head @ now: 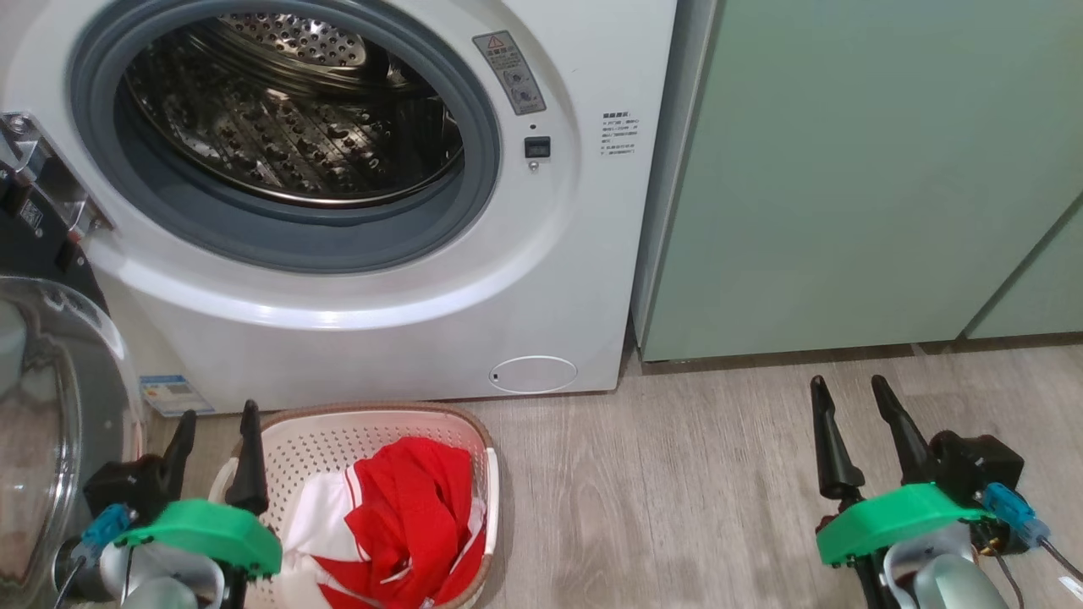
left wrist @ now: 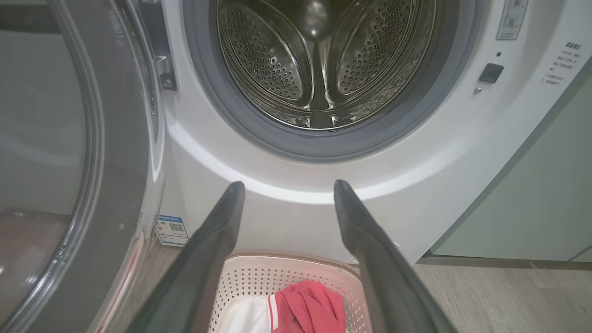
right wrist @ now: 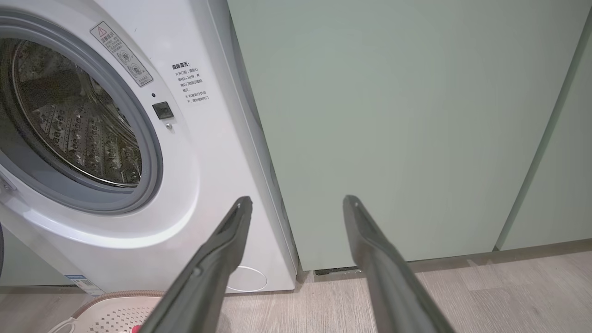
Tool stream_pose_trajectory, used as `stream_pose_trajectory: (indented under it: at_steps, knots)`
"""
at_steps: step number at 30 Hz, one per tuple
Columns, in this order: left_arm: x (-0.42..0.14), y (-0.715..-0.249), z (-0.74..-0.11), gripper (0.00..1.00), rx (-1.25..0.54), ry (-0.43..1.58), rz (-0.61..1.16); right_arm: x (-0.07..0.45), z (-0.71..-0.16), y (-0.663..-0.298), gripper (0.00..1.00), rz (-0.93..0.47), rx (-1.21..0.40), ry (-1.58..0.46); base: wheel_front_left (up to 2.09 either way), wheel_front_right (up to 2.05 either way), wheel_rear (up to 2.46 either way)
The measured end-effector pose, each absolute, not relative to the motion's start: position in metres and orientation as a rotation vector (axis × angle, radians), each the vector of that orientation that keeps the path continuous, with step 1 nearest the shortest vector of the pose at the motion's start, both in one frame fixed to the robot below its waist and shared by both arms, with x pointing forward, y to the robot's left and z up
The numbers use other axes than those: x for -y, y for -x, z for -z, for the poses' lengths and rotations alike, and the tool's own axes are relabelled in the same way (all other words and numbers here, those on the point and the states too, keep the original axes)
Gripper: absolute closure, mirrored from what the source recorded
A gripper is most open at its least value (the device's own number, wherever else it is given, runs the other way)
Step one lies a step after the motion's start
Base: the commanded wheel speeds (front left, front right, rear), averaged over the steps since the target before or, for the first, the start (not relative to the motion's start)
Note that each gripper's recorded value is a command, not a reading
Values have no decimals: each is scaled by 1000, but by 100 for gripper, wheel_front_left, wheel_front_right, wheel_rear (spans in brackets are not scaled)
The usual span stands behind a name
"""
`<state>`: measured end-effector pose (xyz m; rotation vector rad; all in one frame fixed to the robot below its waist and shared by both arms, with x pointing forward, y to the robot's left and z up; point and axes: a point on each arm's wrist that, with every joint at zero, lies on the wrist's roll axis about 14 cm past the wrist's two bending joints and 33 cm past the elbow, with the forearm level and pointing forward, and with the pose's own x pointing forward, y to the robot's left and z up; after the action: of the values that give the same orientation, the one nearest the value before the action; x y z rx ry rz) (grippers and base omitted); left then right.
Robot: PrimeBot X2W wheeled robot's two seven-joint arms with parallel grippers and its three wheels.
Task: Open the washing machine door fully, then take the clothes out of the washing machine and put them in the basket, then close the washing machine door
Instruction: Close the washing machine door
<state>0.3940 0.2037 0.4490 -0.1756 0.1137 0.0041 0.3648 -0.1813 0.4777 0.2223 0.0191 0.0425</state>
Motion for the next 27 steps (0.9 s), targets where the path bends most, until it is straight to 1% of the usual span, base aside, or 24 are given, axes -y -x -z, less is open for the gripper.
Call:
stream_pose_trajectory:
  at_steps: [17,22,27]
  knots:
    - [-201,-393,-445,0,-128,170,7,180,-476,-365,0,-47,-26,-223,0,0,0]
    - [-203,-392,-445,0,-130,170,3,179,-476,-365,0,-47,-26,-222,-77,77,0]
    - [-203,-395,-448,0,-120,172,2,177,-475,-366,0,-53,-28,-223,-145,145,0]
